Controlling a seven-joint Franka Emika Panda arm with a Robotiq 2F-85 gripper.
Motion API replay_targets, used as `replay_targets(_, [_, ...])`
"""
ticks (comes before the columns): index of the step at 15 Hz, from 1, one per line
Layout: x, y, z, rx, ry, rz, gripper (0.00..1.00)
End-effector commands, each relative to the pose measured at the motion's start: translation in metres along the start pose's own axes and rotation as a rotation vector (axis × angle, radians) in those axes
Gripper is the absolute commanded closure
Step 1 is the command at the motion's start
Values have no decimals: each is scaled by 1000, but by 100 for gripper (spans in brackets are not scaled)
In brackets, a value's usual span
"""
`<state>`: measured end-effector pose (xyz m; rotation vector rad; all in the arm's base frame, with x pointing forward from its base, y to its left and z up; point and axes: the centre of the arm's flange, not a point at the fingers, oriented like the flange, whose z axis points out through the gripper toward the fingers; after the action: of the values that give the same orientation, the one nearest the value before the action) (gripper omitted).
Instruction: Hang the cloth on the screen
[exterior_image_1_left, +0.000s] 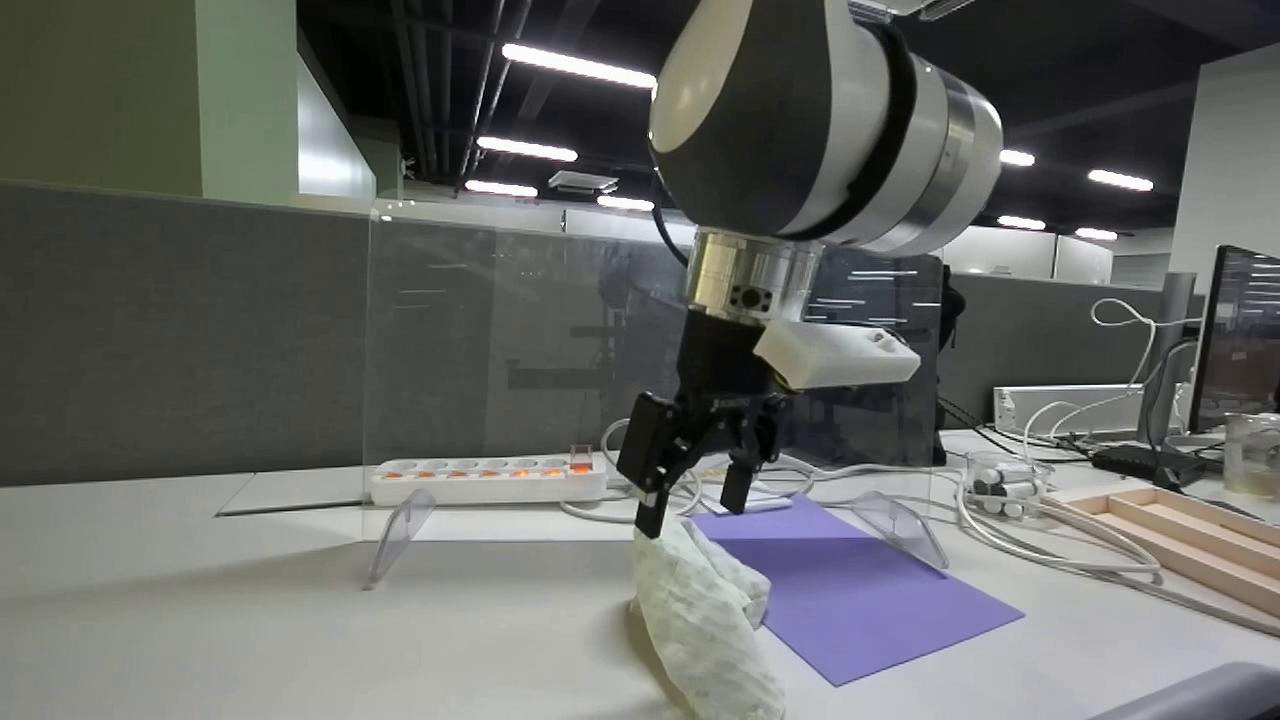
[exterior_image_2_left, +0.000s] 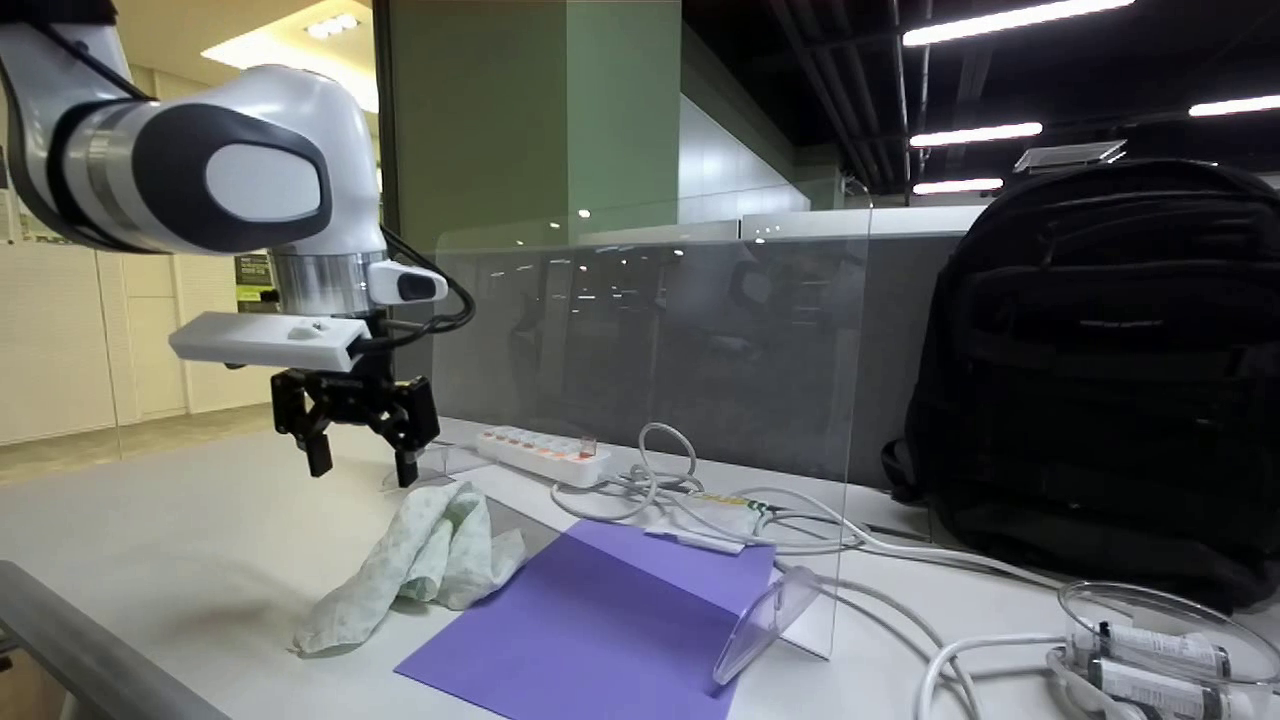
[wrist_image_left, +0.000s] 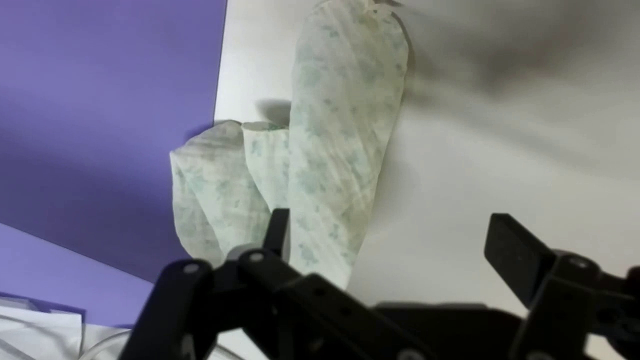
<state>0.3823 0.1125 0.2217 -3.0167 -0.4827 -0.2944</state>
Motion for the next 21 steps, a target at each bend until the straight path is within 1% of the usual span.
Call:
replay_targets(1, [7,10,25,-4,-16,3,0])
replay_targets(5, [11,14,45,-19,-45,-3,0])
replay_targets(7, [13,18,52,-39,-57,-16,0])
replay_targets(8, [13,19,54,-44,-59,-24,25])
replay_targets(9, [14,21,56,-47,-64,-30,27])
replay_targets(10, [14,22,58,-52,-63,-32,33])
replay_targets(11, [15,22,58,-51,-65,-36,42])
replay_targets(16, [16,13,52,-32,-57,-59,75])
replay_targets(19, [15,6,50,-22,-63,-75,97])
replay_targets(21, [14,4,47,-13,-66,-74,100])
